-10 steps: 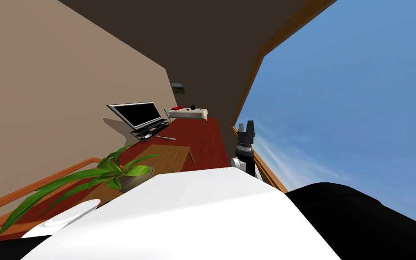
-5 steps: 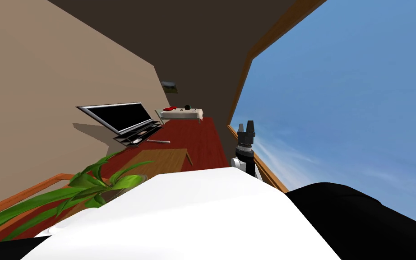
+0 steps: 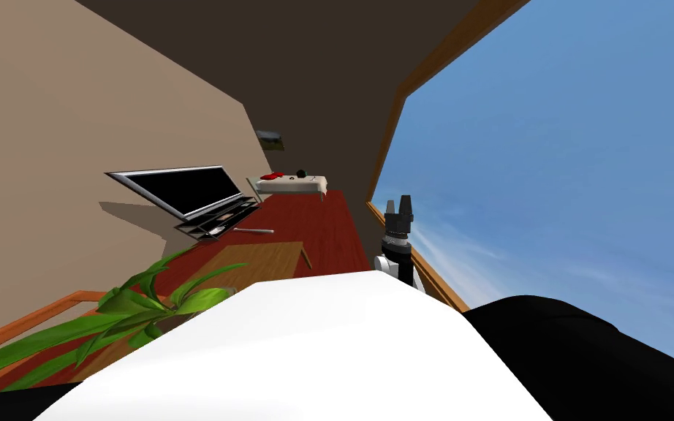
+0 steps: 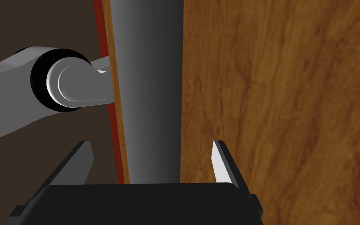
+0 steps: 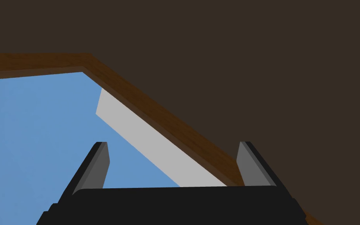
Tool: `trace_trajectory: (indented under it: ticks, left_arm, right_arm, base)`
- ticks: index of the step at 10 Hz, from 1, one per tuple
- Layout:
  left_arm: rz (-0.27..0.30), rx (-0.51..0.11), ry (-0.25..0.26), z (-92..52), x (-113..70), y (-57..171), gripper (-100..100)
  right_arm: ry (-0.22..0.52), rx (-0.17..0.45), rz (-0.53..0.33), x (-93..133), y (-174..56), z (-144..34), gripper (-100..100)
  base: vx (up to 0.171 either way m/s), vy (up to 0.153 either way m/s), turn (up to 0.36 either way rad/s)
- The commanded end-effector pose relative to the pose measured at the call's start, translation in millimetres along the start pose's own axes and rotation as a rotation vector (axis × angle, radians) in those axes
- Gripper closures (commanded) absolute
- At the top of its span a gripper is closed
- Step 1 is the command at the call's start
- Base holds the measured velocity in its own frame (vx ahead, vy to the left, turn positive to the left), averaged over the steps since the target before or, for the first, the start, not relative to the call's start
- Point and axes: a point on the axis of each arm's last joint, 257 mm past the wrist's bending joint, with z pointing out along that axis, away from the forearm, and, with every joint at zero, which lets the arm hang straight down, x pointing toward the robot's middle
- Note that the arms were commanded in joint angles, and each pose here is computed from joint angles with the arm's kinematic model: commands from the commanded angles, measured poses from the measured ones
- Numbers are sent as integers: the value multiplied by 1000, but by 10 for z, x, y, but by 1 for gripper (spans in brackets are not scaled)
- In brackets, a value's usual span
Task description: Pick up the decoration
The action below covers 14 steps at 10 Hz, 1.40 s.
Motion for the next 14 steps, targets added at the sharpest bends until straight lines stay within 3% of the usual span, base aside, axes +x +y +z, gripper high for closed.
trace_trajectory:
  ticks: [1,9,10,11,14]
  left_arm:
    - [-29,9,-22,72,124,-2,-100]
    - [-148,15,-106,329,660,-25,-100]
    - [-143,12,-99,299,618,2,-100]
    - [-141,12,-100,301,626,2,100]
    - [-142,12,-100,301,626,2,100]
  right_arm:
    - [0,0,0,0,0,0,0]
    - [0,0,0,0,0,0,0]
    - [0,0,0,0,0,0,0]
    - [0,0,0,0,0,0,0]
    - [0,0,0,0,0,0,0]
  base:
    - [-7,-8,-280]
    - [-11,-8,-196]
    - [-4,-5,-33]
    - [0,0,0]
    - [0,0,0]
